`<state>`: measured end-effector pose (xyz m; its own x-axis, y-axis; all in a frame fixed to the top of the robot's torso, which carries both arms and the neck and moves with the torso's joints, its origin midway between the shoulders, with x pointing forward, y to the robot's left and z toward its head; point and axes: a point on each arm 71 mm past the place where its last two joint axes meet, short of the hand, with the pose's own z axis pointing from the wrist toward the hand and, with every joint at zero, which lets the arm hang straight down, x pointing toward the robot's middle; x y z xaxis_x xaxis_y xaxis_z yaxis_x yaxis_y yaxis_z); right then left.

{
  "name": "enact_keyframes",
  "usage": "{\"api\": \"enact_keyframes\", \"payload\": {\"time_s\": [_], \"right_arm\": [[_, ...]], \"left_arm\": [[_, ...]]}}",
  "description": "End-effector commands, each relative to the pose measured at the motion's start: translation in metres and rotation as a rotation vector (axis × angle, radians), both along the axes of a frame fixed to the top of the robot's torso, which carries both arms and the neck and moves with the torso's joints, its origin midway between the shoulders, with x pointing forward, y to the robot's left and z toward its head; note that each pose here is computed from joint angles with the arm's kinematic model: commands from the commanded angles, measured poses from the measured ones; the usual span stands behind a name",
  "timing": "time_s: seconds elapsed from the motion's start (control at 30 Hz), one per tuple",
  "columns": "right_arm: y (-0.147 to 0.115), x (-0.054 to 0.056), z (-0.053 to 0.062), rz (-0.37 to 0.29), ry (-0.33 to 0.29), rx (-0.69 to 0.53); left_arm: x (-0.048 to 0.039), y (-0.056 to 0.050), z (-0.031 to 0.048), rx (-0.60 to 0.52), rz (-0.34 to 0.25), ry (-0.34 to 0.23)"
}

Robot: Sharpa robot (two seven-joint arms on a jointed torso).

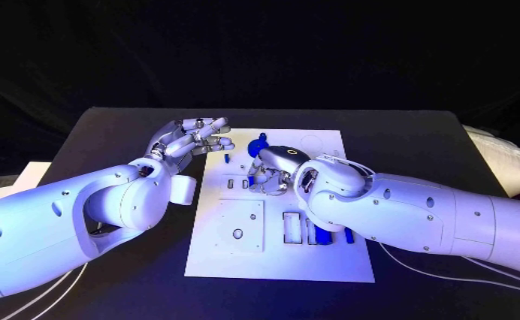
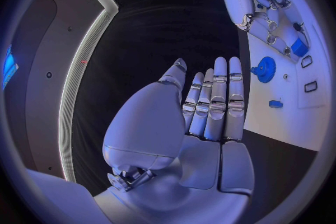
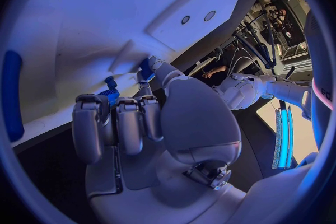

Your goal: Assemble the parts on the task board

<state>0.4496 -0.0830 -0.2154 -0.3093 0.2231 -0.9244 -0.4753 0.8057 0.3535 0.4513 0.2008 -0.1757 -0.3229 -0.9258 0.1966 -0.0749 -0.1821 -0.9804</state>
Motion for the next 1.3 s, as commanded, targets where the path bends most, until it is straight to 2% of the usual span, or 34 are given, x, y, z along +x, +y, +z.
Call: {"api": "enact_keyframes", "payload": {"time_s": [0.03,0.47,0.77,1.03,1.3], "right_arm": [[-0.004,-0.002,-0.009,-0.005,0.029,-0.071],[-0.006,-0.003,-0.009,-0.012,0.032,-0.081],[-0.006,-0.002,-0.008,-0.024,0.012,-0.06],[-0.005,-0.004,0.0,-0.025,-0.057,0.021],[-0.009,-0.015,0.017,-0.008,-0.145,0.151]], "left_arm": [[-0.0004,-0.002,0.001,-0.013,-0.018,-0.004],[-0.0002,-0.002,0.0008,-0.013,-0.019,-0.002],[-0.0002,-0.002,0.0006,-0.013,-0.021,0.0],[0.0001,-0.002,-0.0001,-0.01,-0.023,0.007],[0.0015,-0.001,-0.002,0.02,-0.027,0.014]]}}
